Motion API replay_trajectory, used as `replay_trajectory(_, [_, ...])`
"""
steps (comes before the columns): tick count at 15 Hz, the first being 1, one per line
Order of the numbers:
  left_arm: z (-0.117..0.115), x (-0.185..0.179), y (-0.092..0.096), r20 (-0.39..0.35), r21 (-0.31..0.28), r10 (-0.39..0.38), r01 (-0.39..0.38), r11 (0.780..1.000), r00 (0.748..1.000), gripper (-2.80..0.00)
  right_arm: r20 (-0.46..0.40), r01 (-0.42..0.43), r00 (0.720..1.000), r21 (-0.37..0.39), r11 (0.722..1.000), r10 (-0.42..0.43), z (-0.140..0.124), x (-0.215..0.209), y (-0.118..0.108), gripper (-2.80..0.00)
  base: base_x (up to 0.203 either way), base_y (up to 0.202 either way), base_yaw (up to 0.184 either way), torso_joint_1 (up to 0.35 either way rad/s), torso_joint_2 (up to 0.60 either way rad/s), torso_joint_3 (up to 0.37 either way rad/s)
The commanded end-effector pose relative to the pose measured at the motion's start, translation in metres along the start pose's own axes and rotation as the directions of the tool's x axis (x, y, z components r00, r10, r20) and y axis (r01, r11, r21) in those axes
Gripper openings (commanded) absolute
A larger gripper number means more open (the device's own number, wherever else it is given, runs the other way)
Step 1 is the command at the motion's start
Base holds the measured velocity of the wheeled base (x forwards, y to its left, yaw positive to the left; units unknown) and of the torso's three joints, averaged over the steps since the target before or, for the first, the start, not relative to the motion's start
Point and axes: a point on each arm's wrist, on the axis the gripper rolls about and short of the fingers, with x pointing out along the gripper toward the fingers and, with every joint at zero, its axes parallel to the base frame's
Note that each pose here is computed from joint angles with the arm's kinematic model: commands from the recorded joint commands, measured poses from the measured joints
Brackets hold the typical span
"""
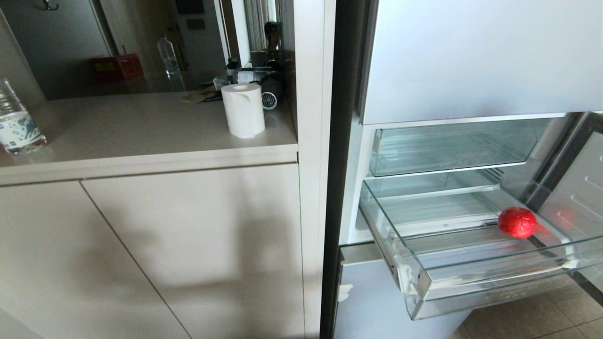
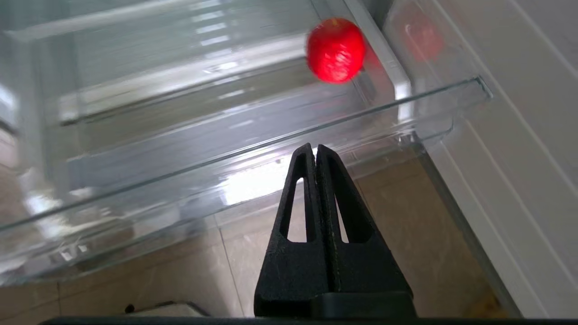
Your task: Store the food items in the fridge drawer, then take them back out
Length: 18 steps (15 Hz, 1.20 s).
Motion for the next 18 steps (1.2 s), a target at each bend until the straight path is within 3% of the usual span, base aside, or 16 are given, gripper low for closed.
replay_trajectory(1, [0.0, 0.0, 0.0, -0.001, 0.0, 0.001, -0.001, 1.0, 1.0, -2.8, -0.115, 0.002, 0.993, 0.008, 1.0, -0.001, 0.016, 0.045, -0.006, -2.8, 0.0, 0.0, 0.0, 0.0, 0.0, 0.0])
replay_trajectory(7, [0.0, 0.0, 0.0, -0.002, 0.0, 0.001, -0.001, 1.0, 1.0, -2.8, -0.206, 0.07, 0.976, -0.004, 0.998, -0.069, 0.048, 0.141, -0.017, -2.8, 0.0, 0.0, 0.0, 0.0, 0.0, 0.0])
replay_trajectory(12, [0.0, 0.0, 0.0, -0.002, 0.0, 0.001, -0.001, 1.0, 1.0, -2.8, -0.287, 0.095, 0.953, -0.023, 0.995, -0.097, 0.045, 0.216, -0.017, -2.8, 0.0, 0.0, 0.0, 0.0, 0.0, 0.0])
replay_trajectory(17, [0.0, 0.0, 0.0, -0.002, 0.0, 0.001, -0.001, 1.0, 1.0, -2.8, -0.353, 0.109, 0.928, -0.045, 0.993, -0.118, 0.034, 0.258, -0.013, -2.8, 0.0, 0.0, 0.0, 0.0, 0.0, 0.0])
replay_trajectory(18, [0.0, 0.0, 0.0, -0.002, 0.0, 0.001, -0.001, 1.0, 1.0, -2.8, -0.355, 0.117, 0.926, -0.05, 0.992, -0.127, 0.033, 0.265, -0.013, 0.0, 0.0, 0.0, 0.0, 0.0, 0.0, 0.0])
